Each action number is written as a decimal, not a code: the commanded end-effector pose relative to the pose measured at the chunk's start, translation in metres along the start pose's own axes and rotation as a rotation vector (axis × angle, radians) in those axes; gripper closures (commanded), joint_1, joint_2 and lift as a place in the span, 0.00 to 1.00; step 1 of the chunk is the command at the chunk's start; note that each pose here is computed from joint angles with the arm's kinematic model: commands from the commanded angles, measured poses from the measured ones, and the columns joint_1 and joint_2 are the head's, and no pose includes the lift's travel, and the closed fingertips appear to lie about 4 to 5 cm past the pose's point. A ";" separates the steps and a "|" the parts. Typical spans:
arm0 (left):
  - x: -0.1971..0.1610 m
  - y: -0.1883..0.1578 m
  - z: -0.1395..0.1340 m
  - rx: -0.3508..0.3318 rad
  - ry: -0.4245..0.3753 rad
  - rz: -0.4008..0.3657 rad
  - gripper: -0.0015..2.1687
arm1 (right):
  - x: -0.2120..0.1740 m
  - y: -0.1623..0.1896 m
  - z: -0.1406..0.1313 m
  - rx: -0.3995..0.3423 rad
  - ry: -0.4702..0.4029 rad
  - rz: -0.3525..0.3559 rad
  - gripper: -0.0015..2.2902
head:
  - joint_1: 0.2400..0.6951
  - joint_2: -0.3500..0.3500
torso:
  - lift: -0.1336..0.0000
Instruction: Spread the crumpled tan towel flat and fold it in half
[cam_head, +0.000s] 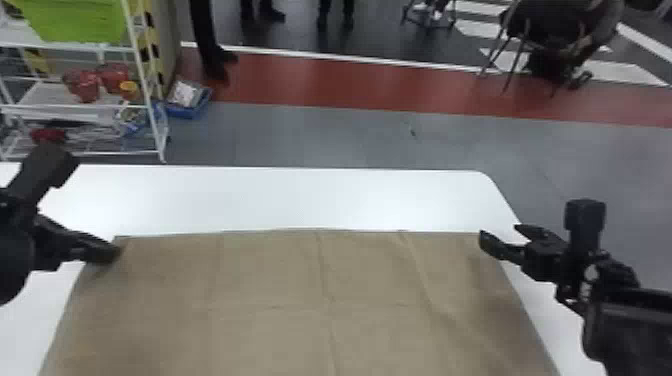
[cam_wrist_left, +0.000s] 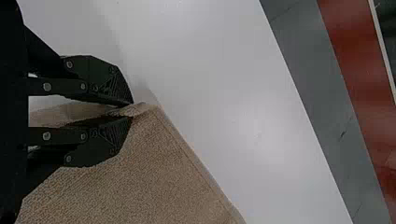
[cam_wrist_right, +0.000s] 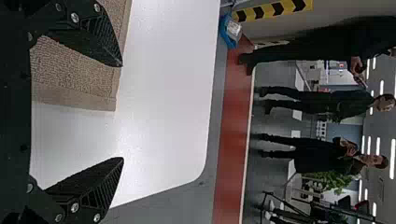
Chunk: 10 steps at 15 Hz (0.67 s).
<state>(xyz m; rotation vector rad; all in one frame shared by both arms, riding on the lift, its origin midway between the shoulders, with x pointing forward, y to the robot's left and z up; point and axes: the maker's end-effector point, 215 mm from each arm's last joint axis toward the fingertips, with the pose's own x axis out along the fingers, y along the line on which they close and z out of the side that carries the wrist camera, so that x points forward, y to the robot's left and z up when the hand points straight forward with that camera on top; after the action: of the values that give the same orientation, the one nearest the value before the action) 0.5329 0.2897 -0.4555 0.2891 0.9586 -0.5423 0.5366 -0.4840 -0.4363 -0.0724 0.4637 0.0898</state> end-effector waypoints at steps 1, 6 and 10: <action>0.000 -0.001 -0.001 0.004 -0.001 0.000 0.43 | 0.011 0.000 -0.002 0.008 0.014 0.004 0.09 | 1.00 0.22 | 0.08; -0.003 0.001 -0.003 0.002 -0.003 -0.001 0.43 | 0.025 0.012 -0.021 -0.037 0.052 0.031 0.10 | 1.00 0.23 | 0.08; -0.003 0.000 -0.004 0.004 -0.005 -0.005 0.43 | 0.029 0.019 -0.029 -0.052 0.065 0.045 0.12 | 1.00 0.24 | 0.08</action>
<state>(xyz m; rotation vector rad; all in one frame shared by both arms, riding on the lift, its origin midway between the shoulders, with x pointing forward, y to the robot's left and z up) 0.5290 0.2924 -0.4548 0.2877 0.9547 -0.5480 0.5480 -0.4682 -0.4735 -0.1141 0.5245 0.1391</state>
